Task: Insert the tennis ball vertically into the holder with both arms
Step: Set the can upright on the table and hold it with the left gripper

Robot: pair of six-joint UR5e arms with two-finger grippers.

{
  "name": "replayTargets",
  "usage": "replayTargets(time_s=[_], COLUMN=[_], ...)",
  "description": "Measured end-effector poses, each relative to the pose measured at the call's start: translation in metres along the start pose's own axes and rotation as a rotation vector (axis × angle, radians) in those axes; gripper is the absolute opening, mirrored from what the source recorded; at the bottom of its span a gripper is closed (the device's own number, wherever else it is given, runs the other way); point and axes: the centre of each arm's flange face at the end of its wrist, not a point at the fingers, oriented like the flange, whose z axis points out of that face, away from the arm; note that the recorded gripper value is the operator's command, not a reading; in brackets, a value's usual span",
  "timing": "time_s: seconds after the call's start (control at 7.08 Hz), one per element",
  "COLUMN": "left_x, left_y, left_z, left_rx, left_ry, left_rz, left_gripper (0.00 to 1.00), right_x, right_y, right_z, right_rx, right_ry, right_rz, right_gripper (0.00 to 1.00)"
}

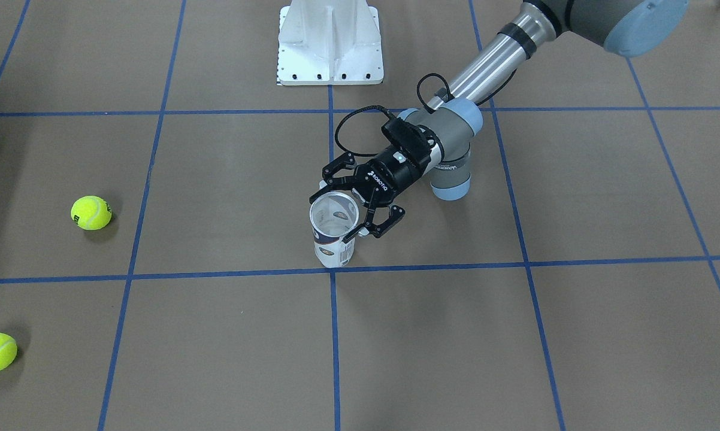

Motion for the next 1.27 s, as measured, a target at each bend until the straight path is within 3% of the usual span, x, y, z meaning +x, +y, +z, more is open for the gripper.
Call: replayTargets(time_s=[0.71, 1.27], left_x=[0.003, 0.013], left_y=[0.001, 0.008], left_z=[0.0, -0.001], left_rx=[-0.004, -0.018], left_ry=[0.003, 0.016], left_rz=[0.0, 0.102], left_gripper=[0.99, 0.99], right_x=[0.0, 0.0], right_y=[0.0, 0.0], right_z=[0.0, 0.0], right_rx=[0.0, 0.0], right_ry=[0.0, -0.002], right_rz=[0.001, 0.001], right_gripper=[0.99, 0.99])
